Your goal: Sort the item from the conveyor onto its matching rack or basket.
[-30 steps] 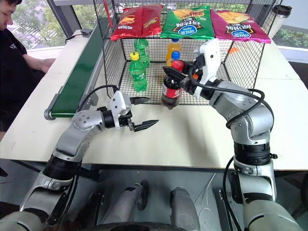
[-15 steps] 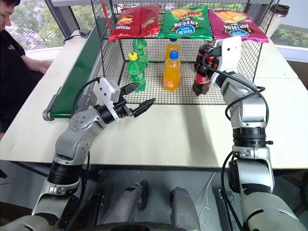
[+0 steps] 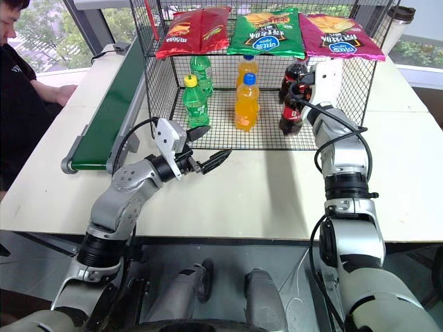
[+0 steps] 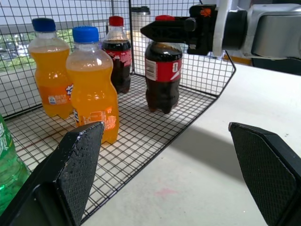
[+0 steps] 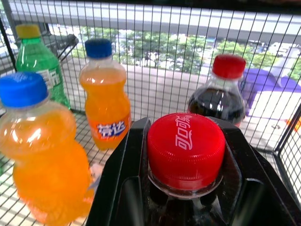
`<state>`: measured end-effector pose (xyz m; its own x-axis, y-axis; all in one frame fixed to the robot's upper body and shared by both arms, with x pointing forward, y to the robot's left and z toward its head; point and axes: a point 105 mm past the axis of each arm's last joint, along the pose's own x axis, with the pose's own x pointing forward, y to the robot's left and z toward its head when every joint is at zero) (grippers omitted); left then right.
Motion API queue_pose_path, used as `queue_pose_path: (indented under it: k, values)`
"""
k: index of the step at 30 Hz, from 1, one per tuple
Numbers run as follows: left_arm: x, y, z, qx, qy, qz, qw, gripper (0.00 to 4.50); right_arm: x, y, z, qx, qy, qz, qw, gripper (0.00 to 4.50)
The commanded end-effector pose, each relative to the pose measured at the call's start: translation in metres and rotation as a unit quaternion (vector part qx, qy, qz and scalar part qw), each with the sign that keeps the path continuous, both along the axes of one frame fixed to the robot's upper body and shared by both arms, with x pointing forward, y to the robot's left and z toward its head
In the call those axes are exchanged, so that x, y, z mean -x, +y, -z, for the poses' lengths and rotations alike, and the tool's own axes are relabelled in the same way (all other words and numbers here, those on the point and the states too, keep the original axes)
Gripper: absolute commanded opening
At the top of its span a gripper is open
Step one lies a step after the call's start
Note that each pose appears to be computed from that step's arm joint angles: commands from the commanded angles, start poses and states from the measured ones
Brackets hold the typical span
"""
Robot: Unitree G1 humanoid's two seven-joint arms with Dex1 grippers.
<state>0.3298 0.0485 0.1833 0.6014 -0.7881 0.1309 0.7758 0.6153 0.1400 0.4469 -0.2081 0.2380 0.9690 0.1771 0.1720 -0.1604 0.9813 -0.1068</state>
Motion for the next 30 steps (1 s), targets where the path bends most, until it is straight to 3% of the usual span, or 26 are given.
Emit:
queue_pose_path:
  k: [1,4,11,19,30]
  values:
    - [0.001,-0.002,-0.012,0.002,-0.024,0.002,1.0,4.42,0.002,-0.004,-0.038,0.0,-0.067,0.004,0.998,1.17]
    - [0.002,-0.001,-0.012,-0.002,-0.024,0.005,1.0,4.42,-0.001,-0.007,-0.036,-0.003,-0.062,0.009,0.998,1.17]
    - [0.002,0.0,-0.012,-0.006,-0.025,0.002,1.0,4.5,-0.003,-0.006,-0.023,0.008,-0.044,0.003,0.999,4.48]
    - [0.003,0.002,-0.01,-0.01,-0.023,0.0,1.0,4.5,0.005,-0.007,-0.021,0.016,-0.039,-0.002,0.999,4.48]
    - [0.001,0.012,0.005,-0.022,-0.002,-0.013,1.0,4.5,0.05,-0.017,-0.018,0.042,-0.02,-0.029,0.998,4.48]
